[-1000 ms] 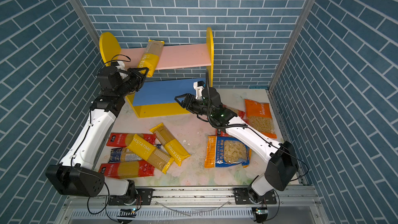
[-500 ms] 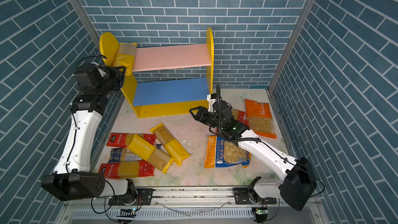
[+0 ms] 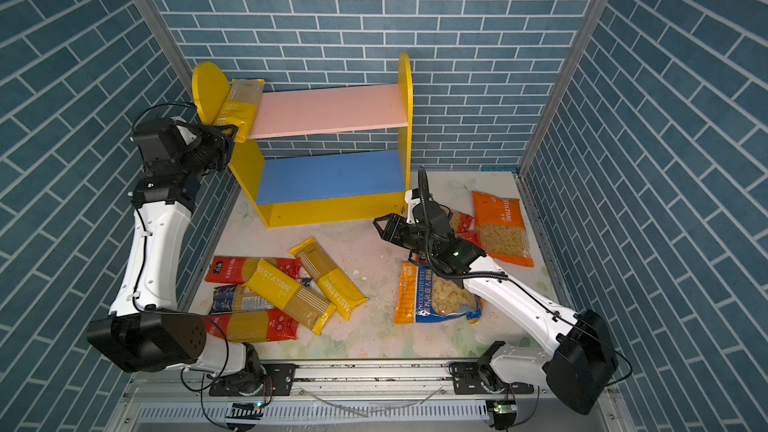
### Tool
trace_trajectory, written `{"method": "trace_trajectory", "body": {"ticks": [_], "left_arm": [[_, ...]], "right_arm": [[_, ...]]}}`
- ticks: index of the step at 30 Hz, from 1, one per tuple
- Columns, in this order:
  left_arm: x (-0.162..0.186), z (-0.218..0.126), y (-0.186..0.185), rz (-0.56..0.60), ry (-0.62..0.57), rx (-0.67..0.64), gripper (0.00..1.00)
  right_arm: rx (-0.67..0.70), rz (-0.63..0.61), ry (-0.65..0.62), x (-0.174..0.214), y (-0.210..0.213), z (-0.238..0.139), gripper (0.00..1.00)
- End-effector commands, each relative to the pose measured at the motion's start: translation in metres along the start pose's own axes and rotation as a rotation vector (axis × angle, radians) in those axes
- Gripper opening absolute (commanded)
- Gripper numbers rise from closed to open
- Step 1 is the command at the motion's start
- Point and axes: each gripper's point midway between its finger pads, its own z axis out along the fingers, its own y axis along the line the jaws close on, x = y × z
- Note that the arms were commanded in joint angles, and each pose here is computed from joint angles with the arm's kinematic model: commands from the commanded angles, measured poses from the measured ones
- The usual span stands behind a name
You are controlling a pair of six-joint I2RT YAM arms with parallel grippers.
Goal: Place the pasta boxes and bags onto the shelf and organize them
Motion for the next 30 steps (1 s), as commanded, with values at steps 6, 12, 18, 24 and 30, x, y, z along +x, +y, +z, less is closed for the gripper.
{"method": "trace_trajectory", "body": {"ticks": [6,12,18,24,30], "left_arm": [[-0.007,-0.019,0.001,0.014,-0.017,0.017,0.51],[-0.008,-0.035,0.007,0.058,-0.027,-0.006,0.8],[0.003,-0.052,0.004,0.086,-0.001,0.015,0.85],[0.022,-0.101,0.02,0.253,0.003,-0.111,0.87],[0.045,-0.167,0.098,0.422,-0.044,-0.434,0.87]], "right_arm": [[-0.02,-0.033,0.003,-0.011,0.017,0.012,0.54],[-0.006,-0.066,0.008,-0.007,0.02,0.02,0.54],[0.01,-0.153,0.093,0.015,0.023,0.045,0.52],[0.017,-0.247,0.331,0.073,0.017,0.078,0.5],[0.022,-0.376,0.617,0.147,0.003,0.093,0.49]]}}
